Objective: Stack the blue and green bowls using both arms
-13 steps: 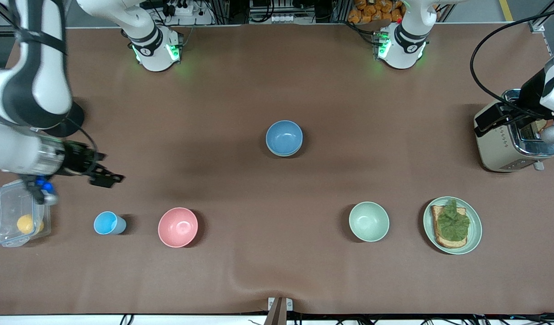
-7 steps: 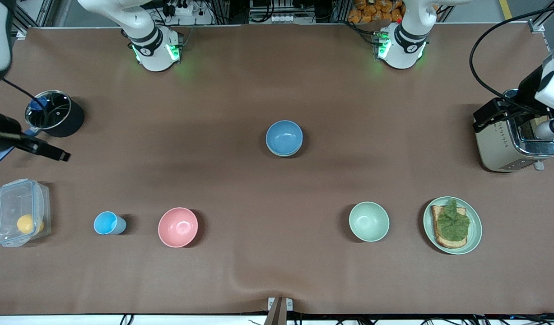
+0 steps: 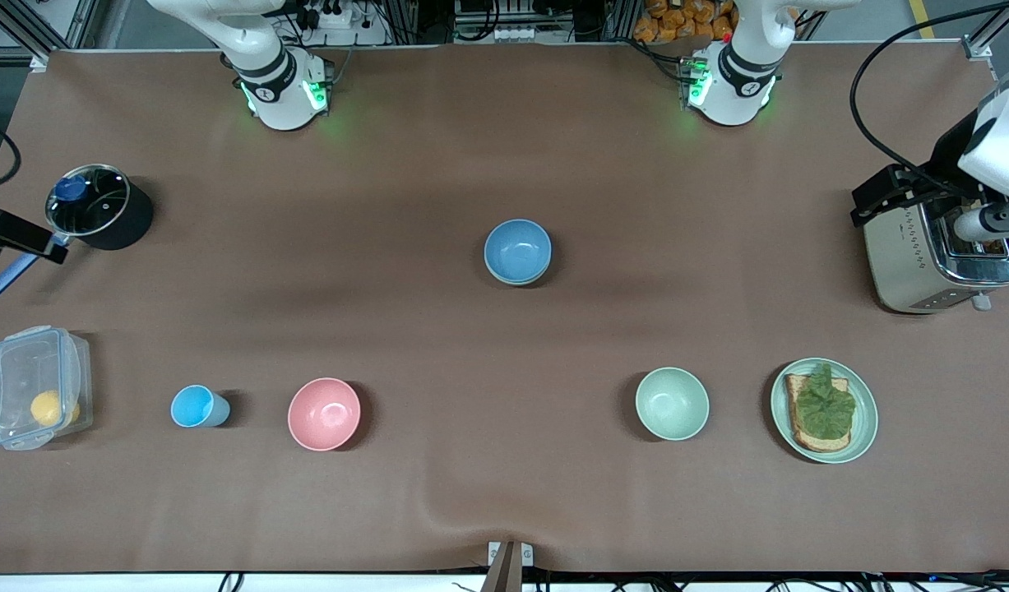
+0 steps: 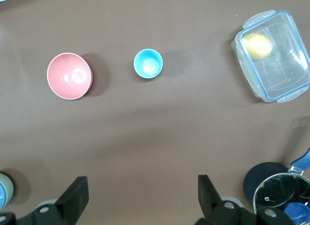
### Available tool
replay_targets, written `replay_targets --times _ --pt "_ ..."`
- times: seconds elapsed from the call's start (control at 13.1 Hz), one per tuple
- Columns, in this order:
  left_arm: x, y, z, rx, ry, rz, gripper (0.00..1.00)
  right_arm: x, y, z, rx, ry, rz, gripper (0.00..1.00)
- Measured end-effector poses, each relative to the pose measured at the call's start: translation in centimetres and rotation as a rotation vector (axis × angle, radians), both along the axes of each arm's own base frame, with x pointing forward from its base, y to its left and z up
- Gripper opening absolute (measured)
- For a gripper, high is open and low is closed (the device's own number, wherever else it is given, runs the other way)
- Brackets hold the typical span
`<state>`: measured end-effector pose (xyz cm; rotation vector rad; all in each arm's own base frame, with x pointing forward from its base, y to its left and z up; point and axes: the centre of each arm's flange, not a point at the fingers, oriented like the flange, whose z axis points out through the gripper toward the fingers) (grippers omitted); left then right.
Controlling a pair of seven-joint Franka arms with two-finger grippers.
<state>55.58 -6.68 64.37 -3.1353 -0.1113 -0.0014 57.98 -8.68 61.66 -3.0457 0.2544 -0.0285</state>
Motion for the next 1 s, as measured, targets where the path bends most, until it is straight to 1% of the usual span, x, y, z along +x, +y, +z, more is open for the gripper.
replay_targets --times 0.31,0.69,1.0 --pt "-0.6 0.4 0.1 0.001 0.011 -0.010 1.00 -1.6 0.0 1.3 -0.003 -0.057 -0.002 1.00" --pt "-0.7 0.5 -0.2 0.002 0.021 -0.012 1.00 -1.9 1.0 1.7 -0.005 -0.069 0.018 1.00" --pt "-0.6 1.1 -0.1 0.002 0.020 -0.002 1.00 -1.8 2.7 1.7 -0.005 -0.070 0.048 1.00"
